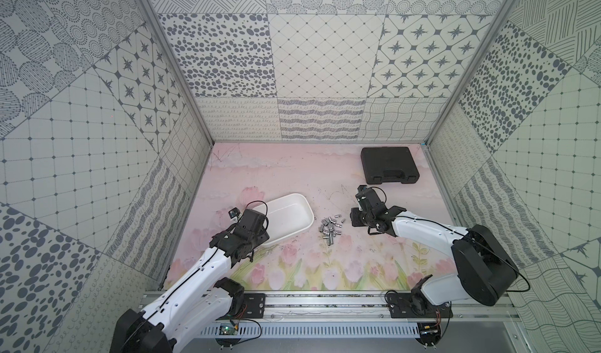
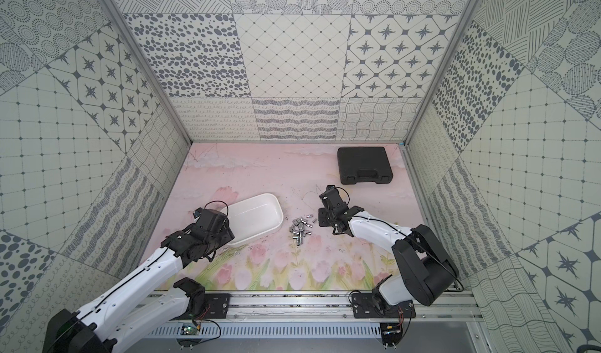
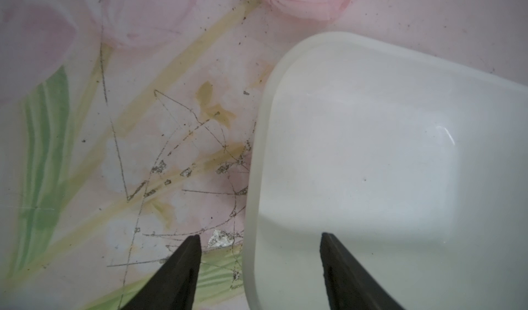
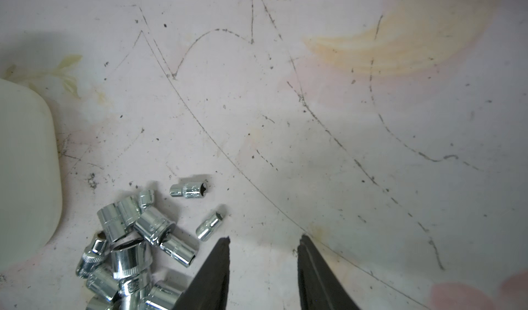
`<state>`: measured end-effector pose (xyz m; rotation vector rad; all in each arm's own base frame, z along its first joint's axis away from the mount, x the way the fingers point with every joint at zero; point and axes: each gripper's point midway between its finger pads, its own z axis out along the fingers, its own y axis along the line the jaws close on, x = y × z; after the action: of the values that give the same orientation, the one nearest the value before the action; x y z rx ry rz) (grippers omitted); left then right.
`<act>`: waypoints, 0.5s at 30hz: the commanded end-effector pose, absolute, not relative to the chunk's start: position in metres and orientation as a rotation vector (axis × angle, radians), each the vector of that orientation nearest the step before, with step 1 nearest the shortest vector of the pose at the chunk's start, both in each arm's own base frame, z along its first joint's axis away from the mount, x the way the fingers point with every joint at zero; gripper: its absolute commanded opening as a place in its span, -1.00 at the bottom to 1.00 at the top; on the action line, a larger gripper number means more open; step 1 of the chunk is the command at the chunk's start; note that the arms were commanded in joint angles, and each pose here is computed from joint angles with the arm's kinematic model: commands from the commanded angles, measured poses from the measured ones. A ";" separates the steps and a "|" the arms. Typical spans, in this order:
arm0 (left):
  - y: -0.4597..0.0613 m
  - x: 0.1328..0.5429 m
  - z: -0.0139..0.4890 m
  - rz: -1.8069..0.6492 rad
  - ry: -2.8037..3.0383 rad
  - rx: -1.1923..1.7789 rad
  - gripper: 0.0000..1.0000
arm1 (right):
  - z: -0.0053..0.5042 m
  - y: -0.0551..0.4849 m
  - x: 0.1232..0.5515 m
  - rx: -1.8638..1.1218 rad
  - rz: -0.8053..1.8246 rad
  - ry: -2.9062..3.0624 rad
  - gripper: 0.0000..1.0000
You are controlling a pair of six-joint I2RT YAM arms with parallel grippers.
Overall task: Put the socket on the desktop into the storage box
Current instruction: Pick up the socket head from the center of the board.
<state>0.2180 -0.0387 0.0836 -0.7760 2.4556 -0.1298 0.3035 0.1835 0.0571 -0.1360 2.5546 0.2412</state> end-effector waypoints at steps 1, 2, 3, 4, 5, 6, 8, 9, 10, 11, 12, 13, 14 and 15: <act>-0.047 0.217 0.102 -0.254 2.379 -0.641 0.45 | 0.065 0.202 0.309 -0.181 0.233 2.520 -0.17; -0.048 0.217 0.103 -0.274 2.361 -0.643 0.46 | 0.064 0.204 0.308 -0.194 0.215 2.522 -0.17; -0.048 0.216 0.106 -0.292 2.340 -0.642 0.46 | 0.064 0.207 0.308 -0.212 0.194 2.523 -0.17; -0.048 0.215 0.108 -0.306 2.323 -0.637 0.47 | 0.064 0.210 0.307 -0.232 0.174 2.517 -0.17; -0.047 0.215 0.110 -0.315 2.311 -0.634 0.47 | 0.064 0.212 0.307 -0.241 0.162 2.513 -0.17; -0.048 0.214 0.110 -0.324 2.302 -0.629 0.47 | 0.064 0.214 0.306 -0.252 0.150 2.509 -0.17; -0.049 0.213 0.112 -0.347 2.289 -0.621 0.47 | 0.062 0.218 0.305 -0.262 0.145 2.510 -0.18; -0.050 0.212 0.112 -0.351 2.288 -0.619 0.47 | 0.061 0.220 0.305 -0.272 0.141 2.512 -0.19; -0.051 0.212 0.112 -0.357 2.291 -0.612 0.47 | 0.060 0.221 0.306 -0.276 0.133 2.512 -0.19; -0.052 0.213 0.112 -0.363 2.291 -0.604 0.46 | 0.058 0.222 0.306 -0.280 0.120 2.516 -0.23; -0.053 0.213 0.112 -0.363 2.294 -0.603 0.46 | 0.057 0.223 0.307 -0.283 0.108 2.521 -0.26; -0.053 0.213 0.112 -0.362 2.298 -0.602 0.46 | 0.055 0.223 0.308 -0.286 0.098 2.524 -0.26; -0.054 0.214 0.111 -0.359 2.302 -0.602 0.46 | 0.054 0.223 0.308 -0.286 0.087 2.528 -0.26; -0.054 0.214 0.111 -0.355 2.308 -0.600 0.45 | 0.053 0.223 0.309 -0.285 0.077 2.530 -0.26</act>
<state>0.2097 -0.0459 0.1073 -0.6595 2.3061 -0.3238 0.3005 0.2214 0.0532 -0.2839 2.5434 0.1386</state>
